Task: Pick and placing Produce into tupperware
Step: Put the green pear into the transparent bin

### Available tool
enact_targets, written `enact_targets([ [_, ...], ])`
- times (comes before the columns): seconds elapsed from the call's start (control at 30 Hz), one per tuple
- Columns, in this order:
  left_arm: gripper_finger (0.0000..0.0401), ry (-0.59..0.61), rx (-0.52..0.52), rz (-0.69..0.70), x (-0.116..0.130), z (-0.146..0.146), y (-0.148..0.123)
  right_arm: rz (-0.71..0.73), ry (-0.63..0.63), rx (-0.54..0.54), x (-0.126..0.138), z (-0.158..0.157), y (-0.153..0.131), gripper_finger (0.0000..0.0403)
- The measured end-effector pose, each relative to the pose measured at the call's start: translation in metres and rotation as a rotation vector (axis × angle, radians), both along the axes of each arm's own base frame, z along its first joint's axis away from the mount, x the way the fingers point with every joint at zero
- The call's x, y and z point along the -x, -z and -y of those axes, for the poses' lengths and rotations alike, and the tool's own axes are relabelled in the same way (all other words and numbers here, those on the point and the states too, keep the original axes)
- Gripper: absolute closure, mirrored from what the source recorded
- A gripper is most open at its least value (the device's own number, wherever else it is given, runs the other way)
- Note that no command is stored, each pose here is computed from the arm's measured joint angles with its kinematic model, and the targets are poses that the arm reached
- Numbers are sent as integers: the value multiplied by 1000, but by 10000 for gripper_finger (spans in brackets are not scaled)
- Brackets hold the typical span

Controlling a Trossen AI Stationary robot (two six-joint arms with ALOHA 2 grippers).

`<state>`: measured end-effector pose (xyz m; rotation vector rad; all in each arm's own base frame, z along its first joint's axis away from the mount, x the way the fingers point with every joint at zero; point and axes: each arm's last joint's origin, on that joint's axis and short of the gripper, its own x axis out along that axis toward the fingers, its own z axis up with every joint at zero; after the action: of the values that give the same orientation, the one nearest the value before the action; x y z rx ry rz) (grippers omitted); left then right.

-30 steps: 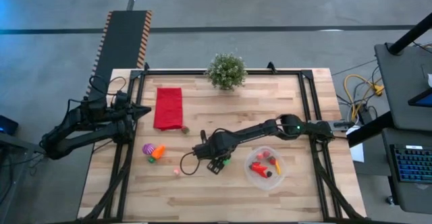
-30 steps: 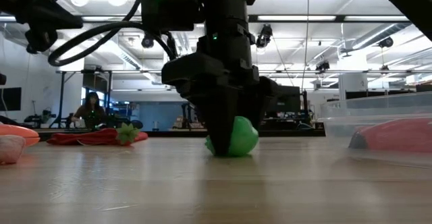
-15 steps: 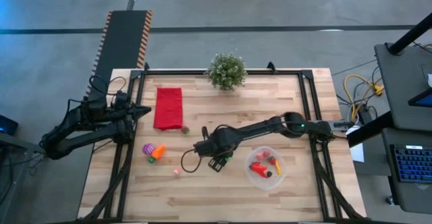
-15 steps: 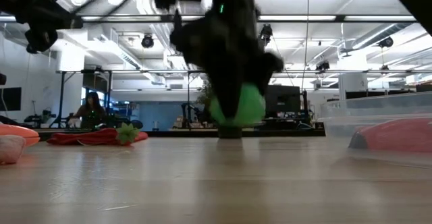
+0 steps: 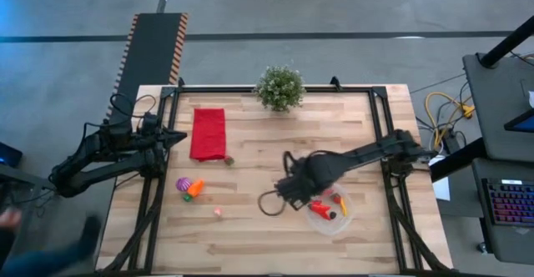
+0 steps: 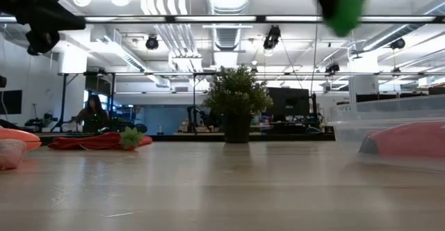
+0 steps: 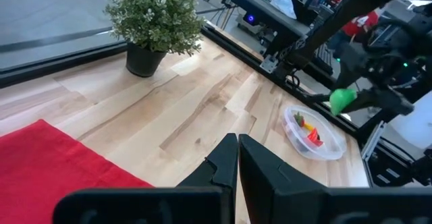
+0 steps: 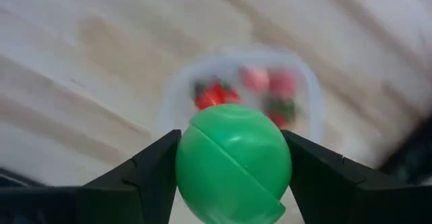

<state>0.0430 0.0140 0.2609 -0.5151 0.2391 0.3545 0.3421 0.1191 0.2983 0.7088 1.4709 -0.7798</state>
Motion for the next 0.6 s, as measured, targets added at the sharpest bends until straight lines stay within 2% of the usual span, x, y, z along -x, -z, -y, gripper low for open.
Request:
enact_targets([
  [0.27, 401, 0, 0, 1, 0, 0, 0, -193, 214, -6, 55, -22, 30, 159],
  [0.47, 401, 0, 0, 2, 0, 0, 0, -106, 247, -80, 49, -22, 68, 157],
  [0.6, 401, -3, 8, 4, 0, 0, 0, -162, 256, -56, 54, -18, 90, 154],
])
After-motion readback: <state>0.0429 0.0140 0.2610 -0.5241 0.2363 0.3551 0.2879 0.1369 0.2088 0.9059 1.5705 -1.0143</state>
